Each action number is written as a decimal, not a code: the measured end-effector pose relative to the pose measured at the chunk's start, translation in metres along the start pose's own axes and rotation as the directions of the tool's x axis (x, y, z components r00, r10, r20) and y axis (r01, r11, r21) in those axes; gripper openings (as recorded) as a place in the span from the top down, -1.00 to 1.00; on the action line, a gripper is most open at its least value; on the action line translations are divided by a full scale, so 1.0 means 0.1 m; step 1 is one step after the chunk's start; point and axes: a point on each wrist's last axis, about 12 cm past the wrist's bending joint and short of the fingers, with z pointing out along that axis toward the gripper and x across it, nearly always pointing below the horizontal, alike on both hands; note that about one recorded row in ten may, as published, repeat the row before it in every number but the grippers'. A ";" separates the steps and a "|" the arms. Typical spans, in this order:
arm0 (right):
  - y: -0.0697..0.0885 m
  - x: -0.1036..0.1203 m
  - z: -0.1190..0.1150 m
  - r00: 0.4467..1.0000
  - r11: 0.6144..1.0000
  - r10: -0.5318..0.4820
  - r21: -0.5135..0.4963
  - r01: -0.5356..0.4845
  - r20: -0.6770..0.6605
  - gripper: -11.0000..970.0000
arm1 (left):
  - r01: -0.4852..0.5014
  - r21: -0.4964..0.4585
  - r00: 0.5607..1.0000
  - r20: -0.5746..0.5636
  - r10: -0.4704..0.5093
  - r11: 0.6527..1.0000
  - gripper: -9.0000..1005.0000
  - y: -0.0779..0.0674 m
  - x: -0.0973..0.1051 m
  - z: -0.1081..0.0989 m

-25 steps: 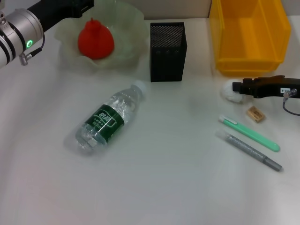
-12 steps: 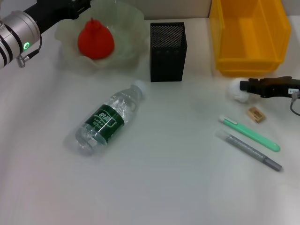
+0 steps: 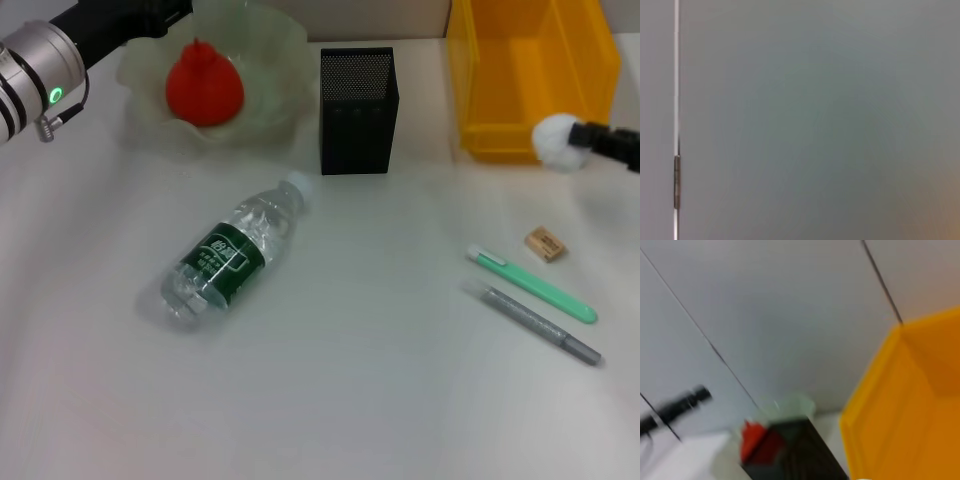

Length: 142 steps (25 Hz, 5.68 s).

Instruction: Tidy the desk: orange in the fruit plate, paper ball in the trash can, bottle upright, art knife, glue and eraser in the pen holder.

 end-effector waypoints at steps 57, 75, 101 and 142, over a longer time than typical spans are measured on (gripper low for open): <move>0.03 -0.35 0.67 0.920 0.969 -0.227 0.167 0.182 0.318 -0.38 | -0.084 0.384 0.709 -0.625 0.326 0.919 -0.40 -1.10 -0.16 0.23; 0.01 -0.33 0.61 0.913 0.971 -0.214 0.175 0.161 0.348 -0.38 | -0.171 0.433 0.626 -0.646 0.437 0.885 -0.09 -1.23 -0.06 0.31; 0.06 -0.23 0.53 0.908 0.980 -0.192 0.120 0.158 0.372 -0.38 | 0.098 0.393 0.922 -0.382 0.065 0.914 0.26 -0.59 -0.38 -0.40; 0.06 -0.14 0.53 0.916 0.986 -0.161 0.105 0.131 0.368 -0.37 | -0.192 0.509 0.705 -0.524 0.478 0.839 -0.67 -1.46 0.06 0.15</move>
